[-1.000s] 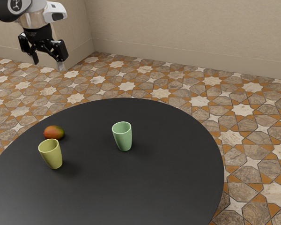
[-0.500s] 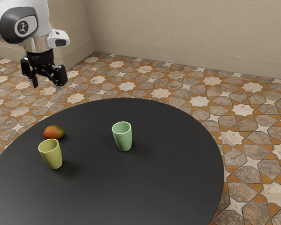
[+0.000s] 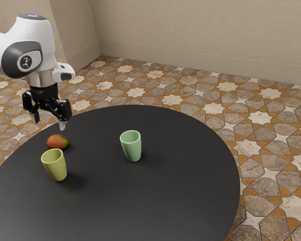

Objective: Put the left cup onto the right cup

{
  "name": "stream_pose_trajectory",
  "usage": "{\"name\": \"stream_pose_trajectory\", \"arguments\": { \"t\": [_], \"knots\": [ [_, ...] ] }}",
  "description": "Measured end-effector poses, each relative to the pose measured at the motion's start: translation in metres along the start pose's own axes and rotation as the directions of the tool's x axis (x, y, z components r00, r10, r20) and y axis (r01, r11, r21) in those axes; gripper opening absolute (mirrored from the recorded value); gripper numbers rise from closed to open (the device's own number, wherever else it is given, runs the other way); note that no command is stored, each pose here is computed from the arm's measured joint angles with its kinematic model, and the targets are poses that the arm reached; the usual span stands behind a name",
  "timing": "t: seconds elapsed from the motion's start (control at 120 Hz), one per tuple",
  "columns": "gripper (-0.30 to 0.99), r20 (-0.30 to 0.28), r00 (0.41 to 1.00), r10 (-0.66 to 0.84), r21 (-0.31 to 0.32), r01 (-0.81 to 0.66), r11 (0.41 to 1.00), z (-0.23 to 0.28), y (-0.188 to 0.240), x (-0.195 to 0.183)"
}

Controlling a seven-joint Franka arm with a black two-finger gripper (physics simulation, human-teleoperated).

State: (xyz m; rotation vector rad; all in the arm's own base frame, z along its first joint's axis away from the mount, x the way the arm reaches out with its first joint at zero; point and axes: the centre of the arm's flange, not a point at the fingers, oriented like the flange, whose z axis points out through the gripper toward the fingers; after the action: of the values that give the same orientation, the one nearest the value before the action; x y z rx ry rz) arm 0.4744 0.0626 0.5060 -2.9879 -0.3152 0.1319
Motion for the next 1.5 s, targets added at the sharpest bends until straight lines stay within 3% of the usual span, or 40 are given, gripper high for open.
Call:
{"name": "stream_pose_trajectory", "arguments": {
  "t": [0.642,1.5],
  "knots": [
    [0.69,0.002,0.970,-0.243,-0.040,0.242,0.969,0.089,-0.027,0.006],
    [0.69,-0.035,0.939,-0.341,-0.036,0.340,0.940,0.144,-0.038,0.041]
  ]
}}
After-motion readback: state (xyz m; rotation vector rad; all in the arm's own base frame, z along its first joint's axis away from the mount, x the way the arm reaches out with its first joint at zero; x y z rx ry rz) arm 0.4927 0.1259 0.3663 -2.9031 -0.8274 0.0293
